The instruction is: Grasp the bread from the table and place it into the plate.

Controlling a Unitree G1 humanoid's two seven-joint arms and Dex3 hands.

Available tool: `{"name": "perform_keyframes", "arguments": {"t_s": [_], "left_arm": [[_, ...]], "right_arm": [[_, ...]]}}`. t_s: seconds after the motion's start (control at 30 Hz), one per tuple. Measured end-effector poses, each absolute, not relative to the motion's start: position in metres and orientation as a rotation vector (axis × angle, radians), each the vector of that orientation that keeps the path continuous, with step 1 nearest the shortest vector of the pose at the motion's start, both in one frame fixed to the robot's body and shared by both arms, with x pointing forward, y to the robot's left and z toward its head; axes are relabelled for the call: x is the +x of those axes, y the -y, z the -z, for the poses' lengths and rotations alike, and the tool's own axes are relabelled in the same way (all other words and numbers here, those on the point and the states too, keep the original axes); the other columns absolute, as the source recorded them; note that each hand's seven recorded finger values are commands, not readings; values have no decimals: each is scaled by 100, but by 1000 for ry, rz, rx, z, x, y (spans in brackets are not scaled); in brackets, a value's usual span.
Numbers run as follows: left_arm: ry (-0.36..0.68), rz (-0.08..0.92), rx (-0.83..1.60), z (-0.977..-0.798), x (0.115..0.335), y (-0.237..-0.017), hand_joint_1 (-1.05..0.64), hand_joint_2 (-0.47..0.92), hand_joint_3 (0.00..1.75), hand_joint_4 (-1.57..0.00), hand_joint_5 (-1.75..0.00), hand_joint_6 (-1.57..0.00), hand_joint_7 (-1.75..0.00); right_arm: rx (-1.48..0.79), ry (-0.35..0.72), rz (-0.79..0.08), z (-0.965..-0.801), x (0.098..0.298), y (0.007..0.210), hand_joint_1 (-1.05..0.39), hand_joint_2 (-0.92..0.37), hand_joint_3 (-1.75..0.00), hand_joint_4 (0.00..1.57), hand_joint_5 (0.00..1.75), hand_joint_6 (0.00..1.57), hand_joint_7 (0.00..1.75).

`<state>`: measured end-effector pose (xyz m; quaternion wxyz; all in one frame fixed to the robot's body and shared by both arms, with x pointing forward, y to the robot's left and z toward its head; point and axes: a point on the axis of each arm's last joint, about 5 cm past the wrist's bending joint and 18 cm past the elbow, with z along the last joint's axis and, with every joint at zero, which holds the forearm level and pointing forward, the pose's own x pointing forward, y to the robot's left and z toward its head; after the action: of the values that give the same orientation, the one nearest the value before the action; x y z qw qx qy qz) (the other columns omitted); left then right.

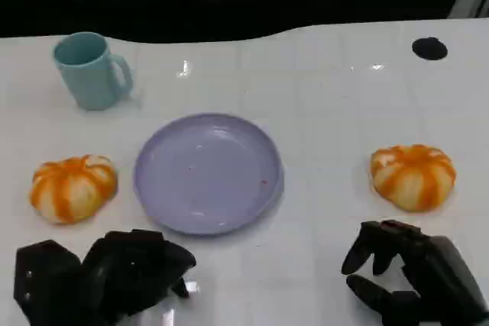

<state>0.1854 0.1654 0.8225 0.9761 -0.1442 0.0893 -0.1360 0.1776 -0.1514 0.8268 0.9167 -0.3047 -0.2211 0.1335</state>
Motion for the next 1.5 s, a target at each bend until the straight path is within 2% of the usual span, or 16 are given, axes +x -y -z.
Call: {"name": "perform_keyframes", "arguments": {"t_s": [1.03, 1.2, 1.37, 1.5], "left_arm": [[-180, 274, -291, -822, 186, -165, -105, 62, 26, -90, -149, -153, -36], [-180, 274, -291, -822, 186, -165, -105, 62, 25, -90, -149, -153, -36], [-180, 274, -291, -822, 186, -165, -105, 63, 25, -90, -149, -153, -36], [-180, 274, -291, -822, 186, -165, -105, 63, 25, -89, -150, -152, -36]], "right_arm": [[-628, 454, -276, -827, 178, 151, -32, -50, -88, 70, 166, 66, 135], [-631, 449, -288, -829, 180, 151, -35, -53, -88, 69, 151, 73, 107], [-641, 473, -260, -835, 184, 150, -35, -56, -81, 68, 137, 75, 89], [-673, 492, -256, -838, 185, 151, -40, -72, -49, 58, 108, 72, 52]]}}
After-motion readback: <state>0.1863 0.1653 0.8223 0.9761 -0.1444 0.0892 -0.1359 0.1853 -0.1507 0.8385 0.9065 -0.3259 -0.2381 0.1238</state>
